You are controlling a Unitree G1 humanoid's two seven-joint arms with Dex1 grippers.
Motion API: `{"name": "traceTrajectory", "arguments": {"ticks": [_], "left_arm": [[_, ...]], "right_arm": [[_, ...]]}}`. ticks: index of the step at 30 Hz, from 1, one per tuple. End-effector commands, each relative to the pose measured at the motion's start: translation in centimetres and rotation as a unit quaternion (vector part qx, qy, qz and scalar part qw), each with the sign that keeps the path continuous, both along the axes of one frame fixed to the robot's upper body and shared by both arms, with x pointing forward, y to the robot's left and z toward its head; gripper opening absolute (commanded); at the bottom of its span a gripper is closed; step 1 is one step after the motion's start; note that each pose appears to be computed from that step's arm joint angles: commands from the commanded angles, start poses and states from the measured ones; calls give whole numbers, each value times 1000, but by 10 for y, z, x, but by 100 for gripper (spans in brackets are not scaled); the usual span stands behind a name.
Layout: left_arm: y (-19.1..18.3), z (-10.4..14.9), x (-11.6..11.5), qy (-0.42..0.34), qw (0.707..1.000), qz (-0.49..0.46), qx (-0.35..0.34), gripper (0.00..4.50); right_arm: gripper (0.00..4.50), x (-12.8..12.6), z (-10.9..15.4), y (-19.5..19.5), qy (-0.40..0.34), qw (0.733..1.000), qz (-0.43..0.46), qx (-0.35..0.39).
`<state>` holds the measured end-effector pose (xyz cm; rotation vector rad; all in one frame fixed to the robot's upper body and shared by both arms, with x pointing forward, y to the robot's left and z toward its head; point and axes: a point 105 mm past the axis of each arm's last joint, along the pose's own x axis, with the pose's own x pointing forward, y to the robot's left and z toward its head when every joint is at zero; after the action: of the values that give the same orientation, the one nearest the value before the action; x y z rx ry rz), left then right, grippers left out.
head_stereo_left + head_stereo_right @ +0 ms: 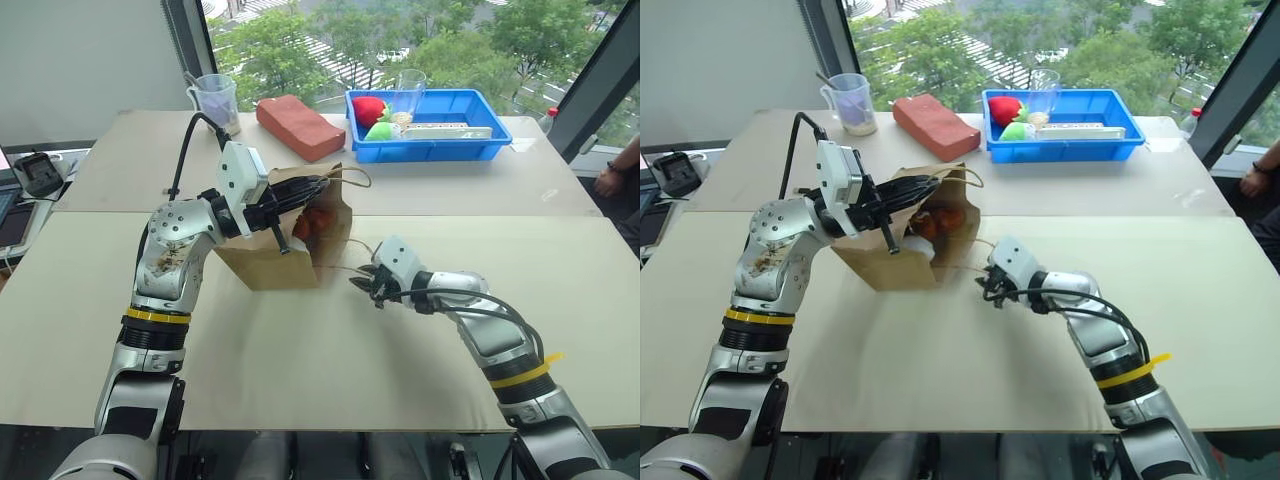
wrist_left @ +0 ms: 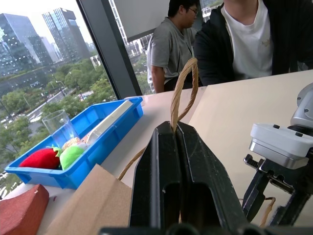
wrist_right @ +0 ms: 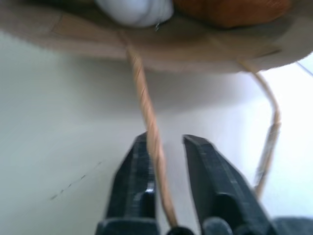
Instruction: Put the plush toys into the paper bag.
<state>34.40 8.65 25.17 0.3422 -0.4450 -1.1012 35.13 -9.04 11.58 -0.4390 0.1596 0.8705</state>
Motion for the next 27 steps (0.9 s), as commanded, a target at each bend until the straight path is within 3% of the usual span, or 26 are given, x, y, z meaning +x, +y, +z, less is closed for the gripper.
{"name": "traceTrajectory", "arguments": {"ticks": [1, 10, 16, 20, 24, 27], "left_arm": [[-2, 12, -4, -35, 999, -3, 8, 0], [-26, 38, 25, -60, 998, -3, -14, 0], [-38, 66, 39, -69, 996, -16, -50, 0], [-39, 61, 43, -53, 998, -25, -38, 0], [-30, 32, 44, -13, 1000, -29, -2, 0], [-24, 21, 42, 11, 999, -33, 8, 0]], "right_arm": [[5, 0, 41, 1, -70, 995, -9, 65], [5, -36, 133, -3, -271, 952, -32, 139], [5, -47, 171, 5, -351, 924, -37, 149], [5, -55, 174, 22, -343, 927, -6, 154], [5, -51, 152, 42, -262, 955, 19, 138], [5, -41, 147, 51, -207, 962, 2, 176]]}}
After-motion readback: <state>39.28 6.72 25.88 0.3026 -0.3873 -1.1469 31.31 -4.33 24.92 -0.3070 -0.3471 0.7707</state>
